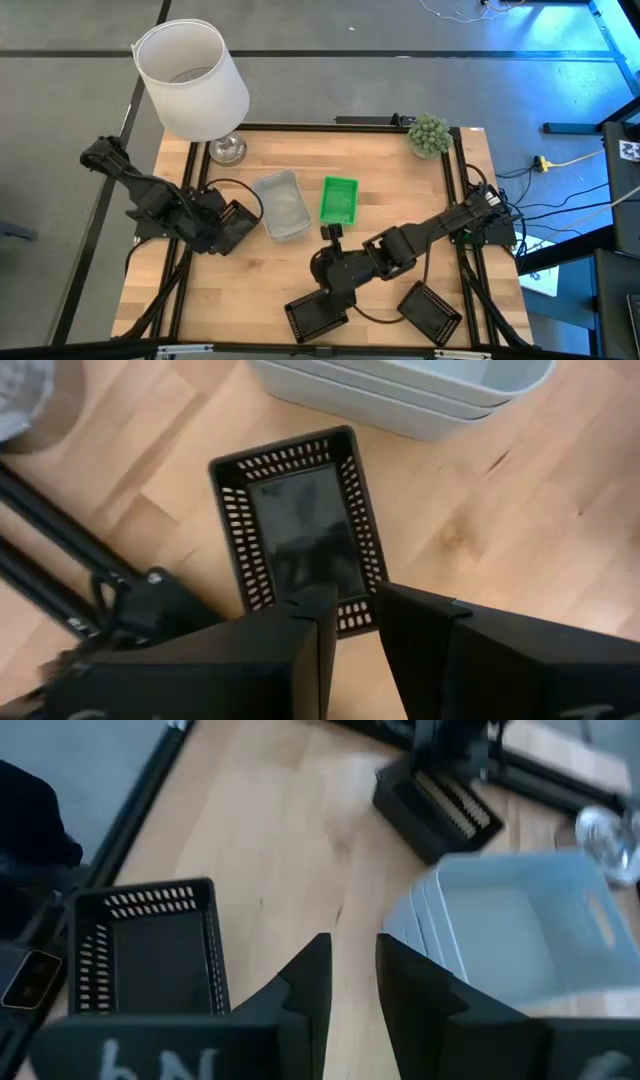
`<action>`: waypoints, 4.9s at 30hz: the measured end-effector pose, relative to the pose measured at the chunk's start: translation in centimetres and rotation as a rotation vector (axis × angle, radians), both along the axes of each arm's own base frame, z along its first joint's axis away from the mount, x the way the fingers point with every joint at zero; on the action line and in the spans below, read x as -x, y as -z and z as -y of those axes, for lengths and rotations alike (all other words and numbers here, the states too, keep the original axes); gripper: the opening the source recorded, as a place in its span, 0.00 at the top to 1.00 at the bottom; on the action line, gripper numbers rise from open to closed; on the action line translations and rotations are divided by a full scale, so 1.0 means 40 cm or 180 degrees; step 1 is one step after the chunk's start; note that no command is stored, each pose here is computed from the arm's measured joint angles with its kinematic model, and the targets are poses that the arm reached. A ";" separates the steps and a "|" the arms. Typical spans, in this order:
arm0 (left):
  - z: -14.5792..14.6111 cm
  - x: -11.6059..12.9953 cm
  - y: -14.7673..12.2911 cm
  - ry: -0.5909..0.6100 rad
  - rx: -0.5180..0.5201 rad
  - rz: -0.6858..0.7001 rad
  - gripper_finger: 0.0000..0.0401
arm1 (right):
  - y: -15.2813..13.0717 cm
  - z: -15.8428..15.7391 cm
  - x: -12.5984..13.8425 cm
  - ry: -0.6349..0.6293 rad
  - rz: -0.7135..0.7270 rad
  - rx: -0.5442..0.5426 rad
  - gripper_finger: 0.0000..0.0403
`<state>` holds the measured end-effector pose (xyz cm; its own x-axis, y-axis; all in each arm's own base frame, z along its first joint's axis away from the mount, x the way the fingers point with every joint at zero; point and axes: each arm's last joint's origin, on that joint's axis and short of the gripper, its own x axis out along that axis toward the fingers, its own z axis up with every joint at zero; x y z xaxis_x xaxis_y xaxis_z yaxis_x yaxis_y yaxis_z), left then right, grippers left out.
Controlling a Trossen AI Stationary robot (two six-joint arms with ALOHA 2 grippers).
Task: Stack baskets by color
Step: Stack the top black bin into the bottom left black bin
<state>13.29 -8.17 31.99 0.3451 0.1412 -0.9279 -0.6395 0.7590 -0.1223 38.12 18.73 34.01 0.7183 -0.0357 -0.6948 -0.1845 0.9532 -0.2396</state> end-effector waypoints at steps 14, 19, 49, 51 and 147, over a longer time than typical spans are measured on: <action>0.022 -0.031 0.119 -0.0009 0.0086 0.0141 0.83 | -0.010 -0.036 0.006 -0.0120 0.0165 -0.0092 0.80; 0.023 -0.033 0.180 -0.0008 0.0067 0.0119 0.83 | -0.012 -0.046 0.007 -0.0307 0.0140 -0.0276 0.80; 0.015 -0.027 0.342 0.0107 -0.0026 0.0289 0.83 | -0.013 -0.040 0.000 -0.0508 0.0133 -0.0294 0.80; 0.015 -0.028 0.345 0.0102 -0.0013 0.0321 0.83 | -0.013 -0.040 0.000 -0.0508 0.0133 -0.0294 0.80; 0.525 -0.484 0.103 0.1415 -0.0176 0.1444 1.00 | -0.140 -0.052 0.285 0.0412 0.0423 -0.0034 0.80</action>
